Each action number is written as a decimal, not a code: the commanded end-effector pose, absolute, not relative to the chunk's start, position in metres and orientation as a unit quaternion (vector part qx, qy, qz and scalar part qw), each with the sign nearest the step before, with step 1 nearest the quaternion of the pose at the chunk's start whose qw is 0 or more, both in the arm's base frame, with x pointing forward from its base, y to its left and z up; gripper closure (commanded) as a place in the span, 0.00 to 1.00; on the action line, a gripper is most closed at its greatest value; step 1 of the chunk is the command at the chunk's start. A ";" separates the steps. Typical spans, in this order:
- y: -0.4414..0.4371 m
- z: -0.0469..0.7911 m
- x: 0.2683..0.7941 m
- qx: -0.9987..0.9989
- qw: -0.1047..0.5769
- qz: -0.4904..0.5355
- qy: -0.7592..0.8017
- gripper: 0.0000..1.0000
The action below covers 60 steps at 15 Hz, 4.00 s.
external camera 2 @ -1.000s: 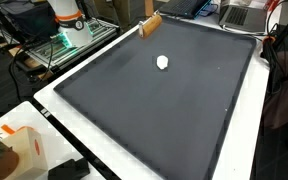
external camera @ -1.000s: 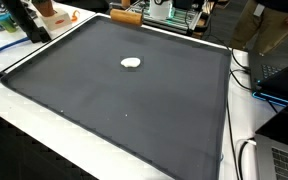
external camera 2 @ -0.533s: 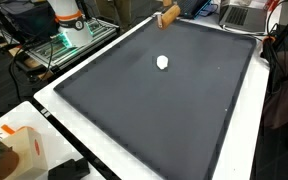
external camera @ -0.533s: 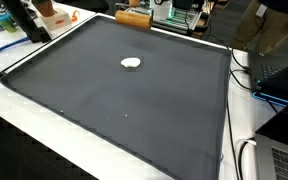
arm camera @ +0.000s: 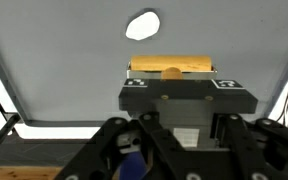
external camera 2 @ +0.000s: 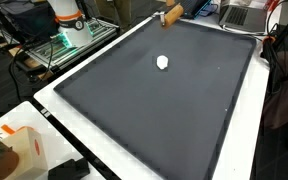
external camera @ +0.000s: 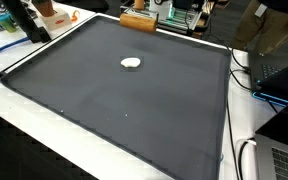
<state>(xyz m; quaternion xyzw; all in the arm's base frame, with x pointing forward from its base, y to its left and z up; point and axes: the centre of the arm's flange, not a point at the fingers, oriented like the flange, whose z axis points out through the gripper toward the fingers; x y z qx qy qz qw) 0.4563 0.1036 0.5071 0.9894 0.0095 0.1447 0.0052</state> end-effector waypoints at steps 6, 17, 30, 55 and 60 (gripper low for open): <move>0.095 0.510 0.473 0.991 0.013 0.135 0.002 0.77; 0.102 0.528 0.503 0.993 0.048 0.106 0.024 0.77; 0.109 0.528 0.542 0.996 0.055 0.065 0.015 0.77; 0.103 0.525 0.626 0.998 0.053 -0.035 -0.016 0.77; 0.099 0.511 0.623 0.998 0.052 -0.029 -0.014 0.52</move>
